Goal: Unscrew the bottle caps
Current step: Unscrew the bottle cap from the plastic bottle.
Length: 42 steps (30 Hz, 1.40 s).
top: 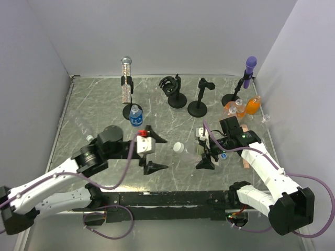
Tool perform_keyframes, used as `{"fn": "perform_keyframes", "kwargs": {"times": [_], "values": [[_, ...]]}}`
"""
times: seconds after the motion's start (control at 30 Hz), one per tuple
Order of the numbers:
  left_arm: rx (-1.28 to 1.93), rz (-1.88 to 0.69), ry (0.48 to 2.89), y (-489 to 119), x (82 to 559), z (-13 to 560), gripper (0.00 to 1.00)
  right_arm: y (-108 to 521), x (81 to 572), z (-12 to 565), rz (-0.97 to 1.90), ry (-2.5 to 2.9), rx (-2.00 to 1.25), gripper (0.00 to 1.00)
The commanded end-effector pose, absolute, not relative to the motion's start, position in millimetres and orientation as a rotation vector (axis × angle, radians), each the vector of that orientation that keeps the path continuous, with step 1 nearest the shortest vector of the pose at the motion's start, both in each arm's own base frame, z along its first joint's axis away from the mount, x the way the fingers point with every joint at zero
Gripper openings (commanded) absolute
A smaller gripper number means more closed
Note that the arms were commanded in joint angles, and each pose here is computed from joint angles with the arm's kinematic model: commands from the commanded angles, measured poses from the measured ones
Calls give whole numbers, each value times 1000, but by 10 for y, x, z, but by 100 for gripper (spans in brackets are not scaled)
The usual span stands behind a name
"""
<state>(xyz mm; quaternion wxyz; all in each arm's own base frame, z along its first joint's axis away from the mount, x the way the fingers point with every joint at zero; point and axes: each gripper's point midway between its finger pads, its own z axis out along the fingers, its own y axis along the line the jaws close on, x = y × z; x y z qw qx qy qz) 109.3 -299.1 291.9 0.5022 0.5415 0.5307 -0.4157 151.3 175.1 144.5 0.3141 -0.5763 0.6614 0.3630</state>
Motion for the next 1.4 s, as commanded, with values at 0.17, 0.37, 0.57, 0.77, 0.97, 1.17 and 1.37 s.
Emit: {"fn": "perform_keyframes", "kwargs": {"times": [0.17,0.37,0.57,0.77,0.97,1.17,1.37], "values": [[1497,-963,1081,-3498,1309,2905,89,1799,1490,1582,956,1625,-1553,12],[1504,-969,1122,-3611,1394,2812,72,1798,1484,1593,954,1619,-1554,12],[1469,-965,1102,-3615,1412,2883,71,1800,1477,1589,961,1621,-1554,12],[1463,-939,1126,-3568,1433,2830,60,1805,1475,1590,968,1621,-1553,12],[1483,-937,1150,-3534,1413,2750,61,1811,1470,1589,975,1622,-1552,12],[1490,-924,1172,-3530,1436,2699,61,1811,1474,1585,981,1629,-1550,12],[1494,-906,1189,-3535,1471,2661,58,1813,1472,1581,986,1632,-1551,12]]}}
